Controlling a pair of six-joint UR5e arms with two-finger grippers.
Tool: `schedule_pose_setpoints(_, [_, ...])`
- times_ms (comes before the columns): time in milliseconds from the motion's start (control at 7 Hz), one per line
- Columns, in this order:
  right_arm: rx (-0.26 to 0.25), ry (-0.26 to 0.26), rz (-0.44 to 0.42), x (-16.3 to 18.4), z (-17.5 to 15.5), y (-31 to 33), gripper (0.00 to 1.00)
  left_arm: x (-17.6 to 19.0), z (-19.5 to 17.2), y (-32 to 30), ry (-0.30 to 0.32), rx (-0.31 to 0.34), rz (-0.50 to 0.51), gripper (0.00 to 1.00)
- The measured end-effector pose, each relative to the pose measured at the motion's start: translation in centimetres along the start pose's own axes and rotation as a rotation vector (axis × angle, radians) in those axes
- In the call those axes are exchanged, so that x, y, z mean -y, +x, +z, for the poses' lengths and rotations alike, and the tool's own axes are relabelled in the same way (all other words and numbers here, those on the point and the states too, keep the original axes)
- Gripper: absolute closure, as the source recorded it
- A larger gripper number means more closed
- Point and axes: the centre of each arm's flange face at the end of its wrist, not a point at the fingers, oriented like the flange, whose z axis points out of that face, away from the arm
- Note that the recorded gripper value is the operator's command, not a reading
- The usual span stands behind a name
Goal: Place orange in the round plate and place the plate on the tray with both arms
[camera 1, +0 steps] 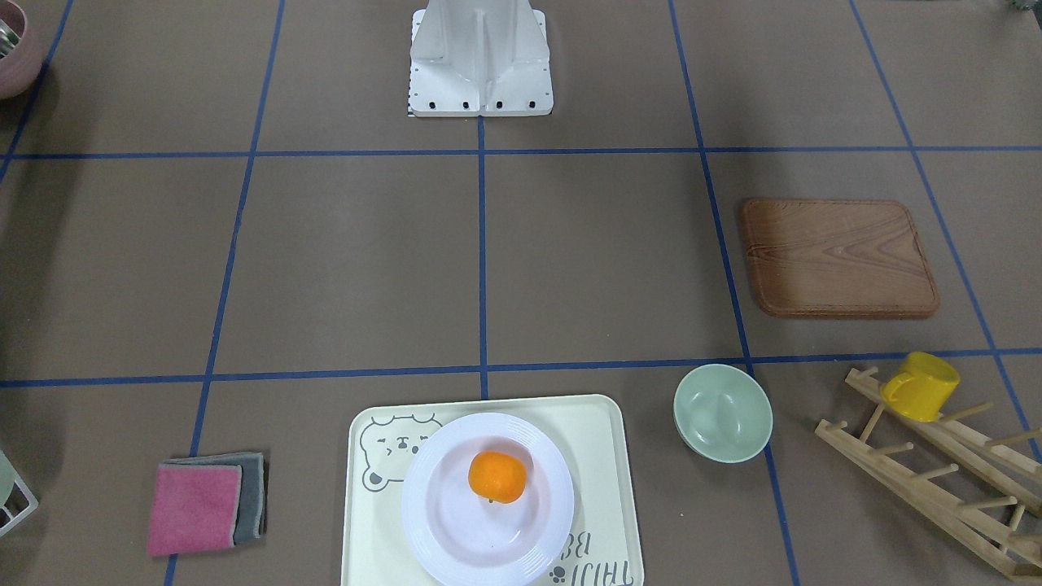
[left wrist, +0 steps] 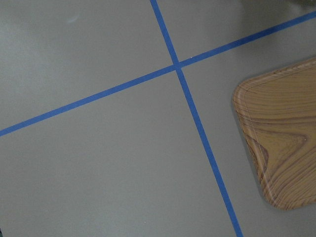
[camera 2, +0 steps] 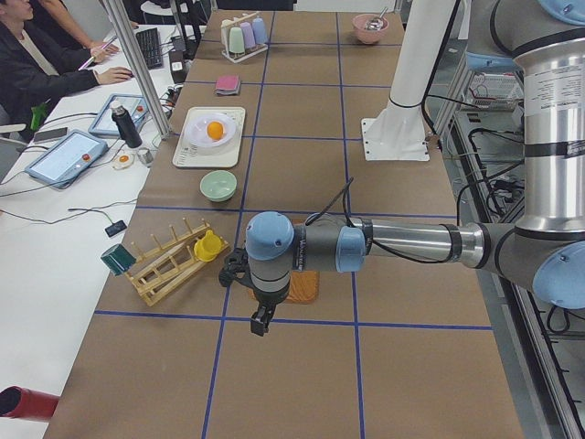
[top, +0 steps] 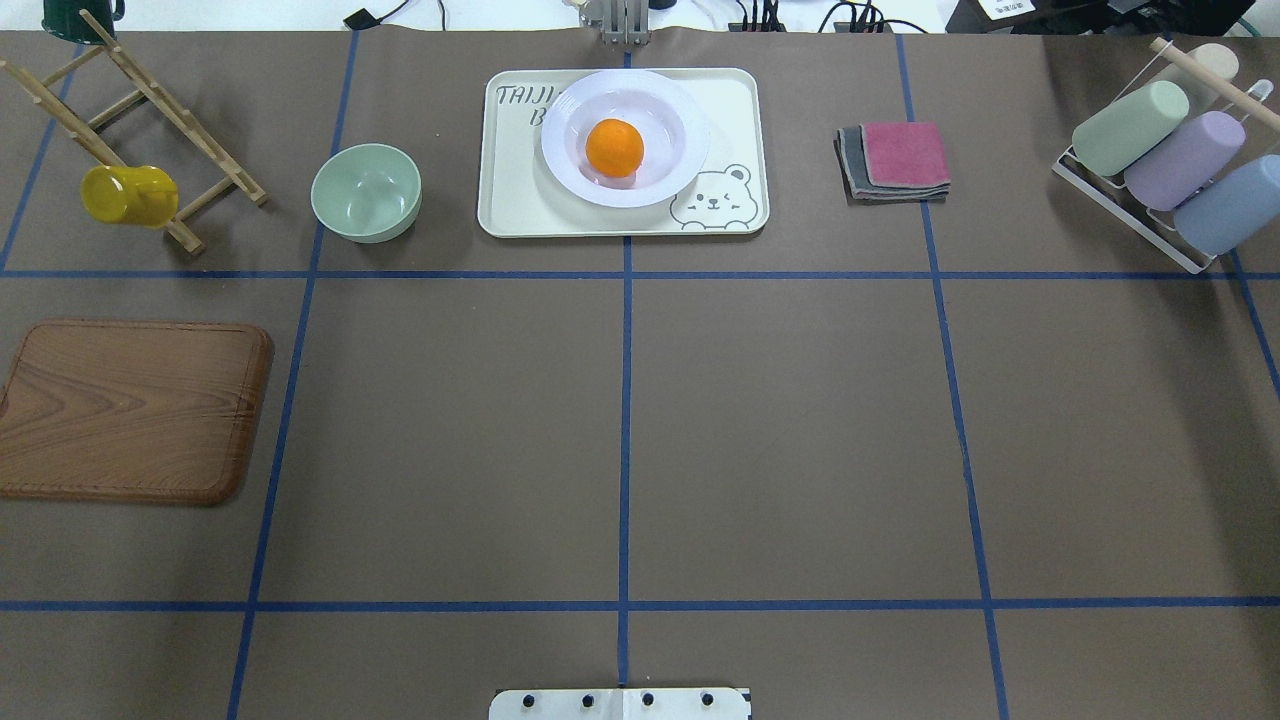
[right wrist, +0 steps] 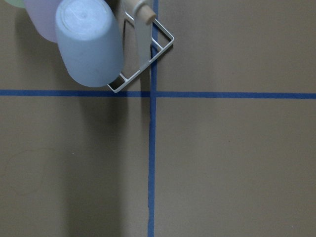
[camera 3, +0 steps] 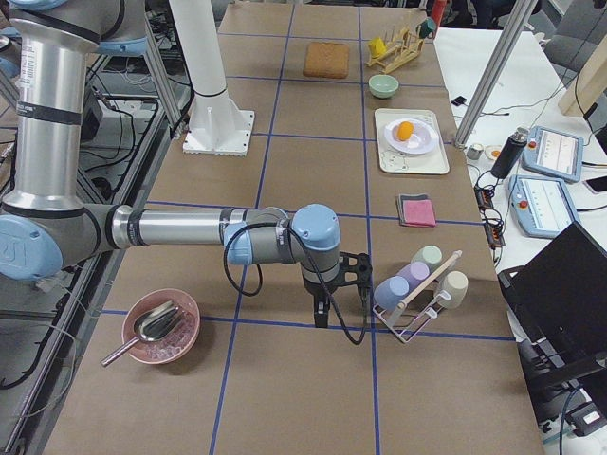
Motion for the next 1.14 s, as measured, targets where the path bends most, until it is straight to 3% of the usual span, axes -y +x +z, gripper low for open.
schedule_pose_setpoints(1143, [0.01, 0.013, -0.004, -0.24, -0.61, -0.07, 0.0, -0.57, -0.33, 0.7, 0.008, -0.003, 0.008, 0.02])
